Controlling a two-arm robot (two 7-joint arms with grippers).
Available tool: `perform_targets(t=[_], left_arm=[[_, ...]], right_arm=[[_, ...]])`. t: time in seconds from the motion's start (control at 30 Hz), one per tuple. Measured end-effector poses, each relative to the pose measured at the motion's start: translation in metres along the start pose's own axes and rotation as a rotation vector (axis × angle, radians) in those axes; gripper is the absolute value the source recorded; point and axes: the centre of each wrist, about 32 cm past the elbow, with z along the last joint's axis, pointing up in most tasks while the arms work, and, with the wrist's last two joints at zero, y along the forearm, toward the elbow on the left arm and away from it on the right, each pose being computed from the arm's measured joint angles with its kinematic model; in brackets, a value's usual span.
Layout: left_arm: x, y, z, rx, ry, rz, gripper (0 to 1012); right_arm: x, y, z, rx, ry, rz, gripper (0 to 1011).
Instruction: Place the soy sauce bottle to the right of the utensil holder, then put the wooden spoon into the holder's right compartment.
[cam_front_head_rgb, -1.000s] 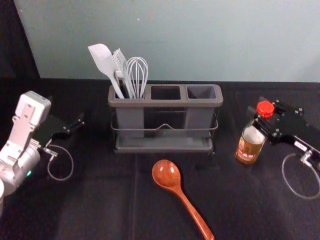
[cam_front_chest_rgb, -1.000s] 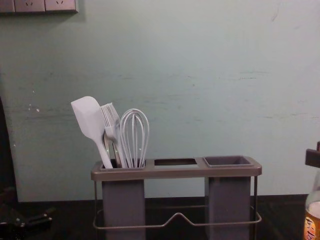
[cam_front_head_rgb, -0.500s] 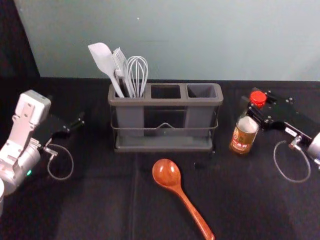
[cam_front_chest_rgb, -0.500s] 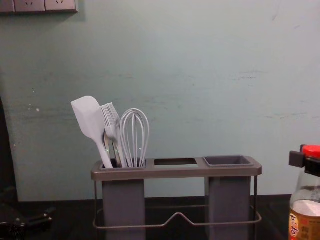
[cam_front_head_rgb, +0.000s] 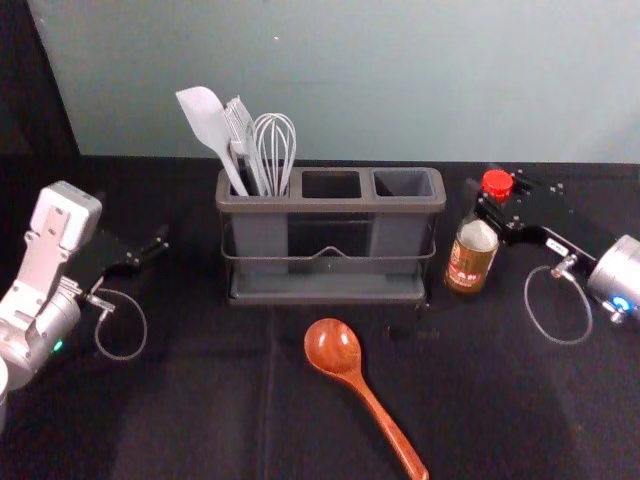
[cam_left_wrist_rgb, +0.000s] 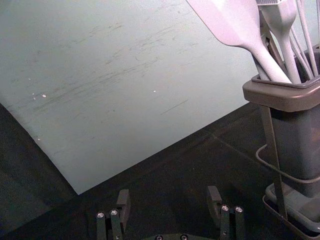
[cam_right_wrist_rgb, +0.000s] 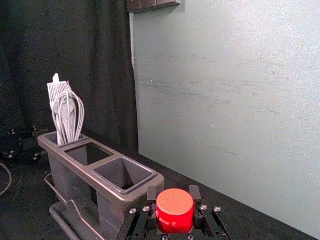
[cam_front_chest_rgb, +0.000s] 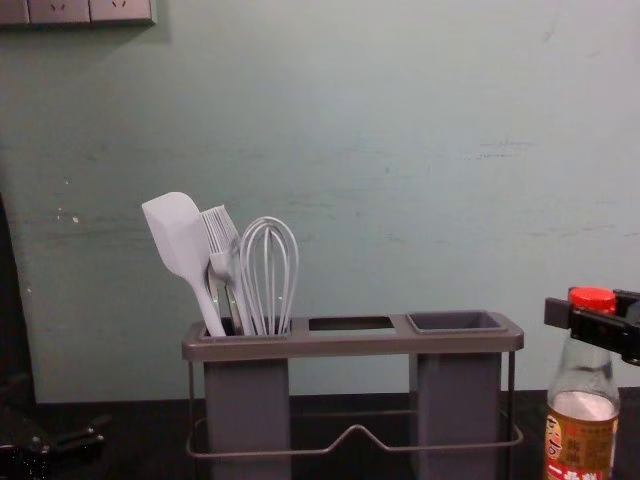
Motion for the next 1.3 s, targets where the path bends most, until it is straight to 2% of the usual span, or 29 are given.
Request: perform_targets(t=[0.73, 1.3], left_arm=[[0.0000, 0.0000, 0.0000, 0.000, 0.000, 0.000, 1005], [0.0000, 0.0000, 0.0000, 0.000, 0.000, 0.000, 1005]], right_arm=[[-0.004, 0.011, -0.004, -0.003, -0.008, -0.007, 382], [0.000, 0.016, -0.006, -0.002, 0.000, -0.021, 382]])
